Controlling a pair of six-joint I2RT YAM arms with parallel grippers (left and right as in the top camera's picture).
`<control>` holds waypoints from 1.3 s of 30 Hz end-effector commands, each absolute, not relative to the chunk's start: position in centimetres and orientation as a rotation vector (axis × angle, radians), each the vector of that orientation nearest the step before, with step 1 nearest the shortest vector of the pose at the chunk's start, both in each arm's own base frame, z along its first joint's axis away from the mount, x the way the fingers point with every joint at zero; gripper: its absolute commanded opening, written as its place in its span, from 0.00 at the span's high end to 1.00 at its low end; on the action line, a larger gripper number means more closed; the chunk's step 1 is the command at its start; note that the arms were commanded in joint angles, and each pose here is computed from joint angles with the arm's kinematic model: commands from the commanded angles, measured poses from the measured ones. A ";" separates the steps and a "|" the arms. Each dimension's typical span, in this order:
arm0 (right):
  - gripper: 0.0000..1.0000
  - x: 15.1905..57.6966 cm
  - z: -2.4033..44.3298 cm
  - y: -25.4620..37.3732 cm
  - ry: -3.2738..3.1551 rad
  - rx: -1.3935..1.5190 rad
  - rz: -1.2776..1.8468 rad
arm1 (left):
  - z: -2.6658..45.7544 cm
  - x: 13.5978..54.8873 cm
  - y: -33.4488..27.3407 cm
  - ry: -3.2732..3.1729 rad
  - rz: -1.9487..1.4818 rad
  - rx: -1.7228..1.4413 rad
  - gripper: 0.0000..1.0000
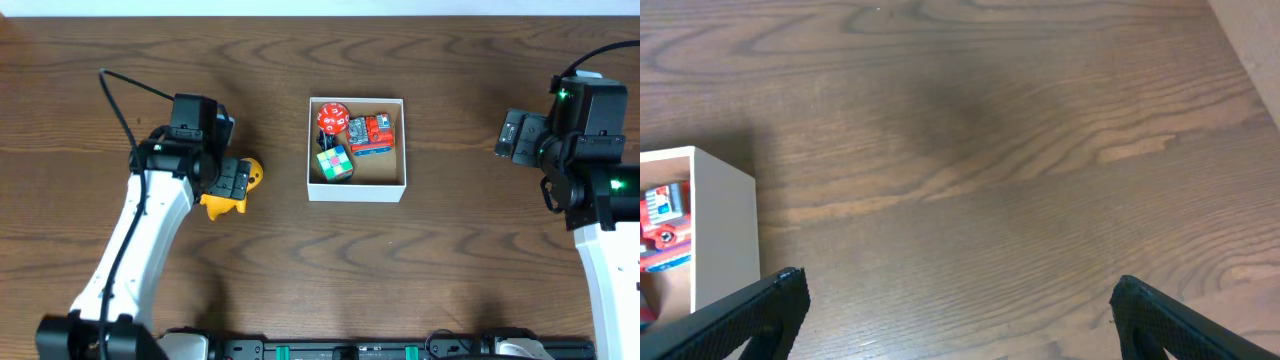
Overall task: Pack container
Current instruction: 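Move the left gripper over the orange toy and grasp it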
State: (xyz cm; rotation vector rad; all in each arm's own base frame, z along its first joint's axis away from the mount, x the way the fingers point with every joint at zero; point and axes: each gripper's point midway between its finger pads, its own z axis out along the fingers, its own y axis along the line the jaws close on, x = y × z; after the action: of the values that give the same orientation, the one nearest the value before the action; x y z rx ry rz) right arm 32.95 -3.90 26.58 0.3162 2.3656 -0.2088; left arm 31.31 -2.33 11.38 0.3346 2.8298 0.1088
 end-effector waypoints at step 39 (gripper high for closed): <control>0.01 33.0 27.0 -4.3 2.351 0.347 -0.216 | 8.2 34.6 -3.6 2.837 0.046 0.520 0.94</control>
State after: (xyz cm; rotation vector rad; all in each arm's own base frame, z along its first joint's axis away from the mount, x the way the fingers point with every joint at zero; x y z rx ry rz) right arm 32.96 -3.90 26.59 0.3162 2.3653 -0.2087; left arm 32.61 -3.32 4.34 0.5319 2.9635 0.0332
